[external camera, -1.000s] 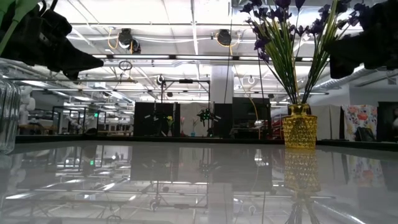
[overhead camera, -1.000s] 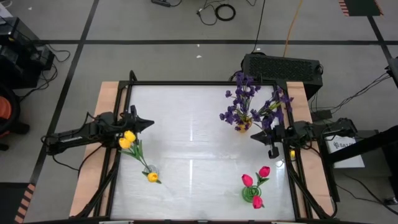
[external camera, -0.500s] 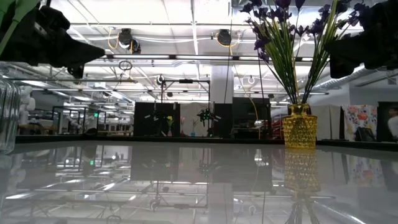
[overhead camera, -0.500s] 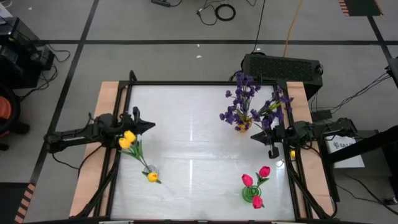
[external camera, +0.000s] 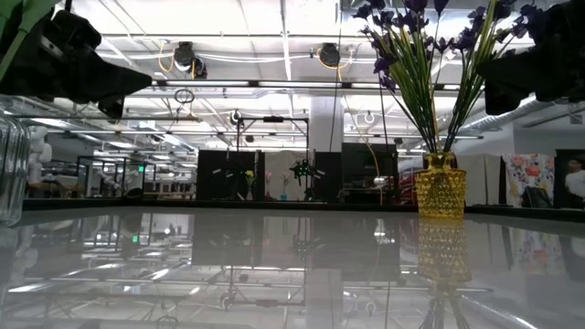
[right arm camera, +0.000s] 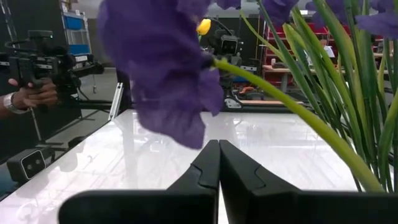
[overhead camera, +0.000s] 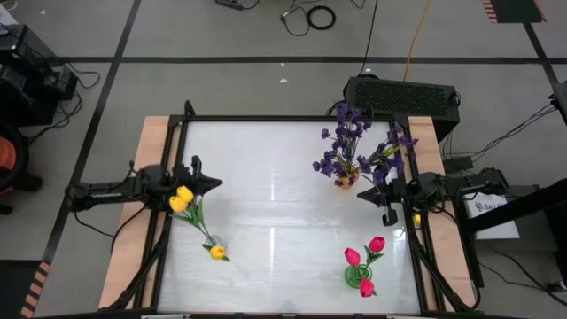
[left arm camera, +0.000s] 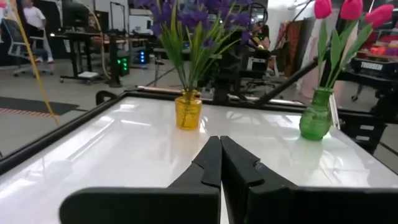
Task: Sort flowers into vase by color
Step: Return to Home Position
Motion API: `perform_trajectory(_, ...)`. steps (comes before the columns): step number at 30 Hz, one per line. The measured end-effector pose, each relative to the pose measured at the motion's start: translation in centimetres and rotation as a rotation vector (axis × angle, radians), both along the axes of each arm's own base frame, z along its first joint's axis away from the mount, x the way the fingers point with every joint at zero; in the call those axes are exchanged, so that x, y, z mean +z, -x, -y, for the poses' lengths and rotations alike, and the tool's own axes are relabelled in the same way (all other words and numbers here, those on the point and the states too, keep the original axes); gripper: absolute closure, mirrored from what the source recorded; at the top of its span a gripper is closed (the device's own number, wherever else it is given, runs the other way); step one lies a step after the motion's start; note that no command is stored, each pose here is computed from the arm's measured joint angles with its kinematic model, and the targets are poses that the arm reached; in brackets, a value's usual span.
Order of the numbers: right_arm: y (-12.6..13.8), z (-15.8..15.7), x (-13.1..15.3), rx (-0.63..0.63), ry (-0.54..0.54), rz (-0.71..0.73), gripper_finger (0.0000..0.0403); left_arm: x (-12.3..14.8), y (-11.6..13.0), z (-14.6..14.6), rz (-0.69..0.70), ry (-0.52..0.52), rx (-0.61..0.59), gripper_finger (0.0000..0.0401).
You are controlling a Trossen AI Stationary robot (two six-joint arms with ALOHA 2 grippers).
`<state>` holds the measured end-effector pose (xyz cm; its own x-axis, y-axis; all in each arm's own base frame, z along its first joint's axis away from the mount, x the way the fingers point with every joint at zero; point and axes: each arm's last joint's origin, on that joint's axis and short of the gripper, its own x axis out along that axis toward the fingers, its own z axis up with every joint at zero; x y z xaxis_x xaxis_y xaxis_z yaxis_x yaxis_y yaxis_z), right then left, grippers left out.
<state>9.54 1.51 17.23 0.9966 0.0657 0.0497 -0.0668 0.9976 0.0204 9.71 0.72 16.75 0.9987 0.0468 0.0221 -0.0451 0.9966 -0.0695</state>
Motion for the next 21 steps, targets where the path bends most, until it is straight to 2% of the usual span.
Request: perform_trajectory(21, 0.00, 0.00, -0.01, 0.000, 0.000, 0.000, 0.0403, -0.06, -0.04, 0.60, -0.009, -0.108, -0.013, 0.0401)
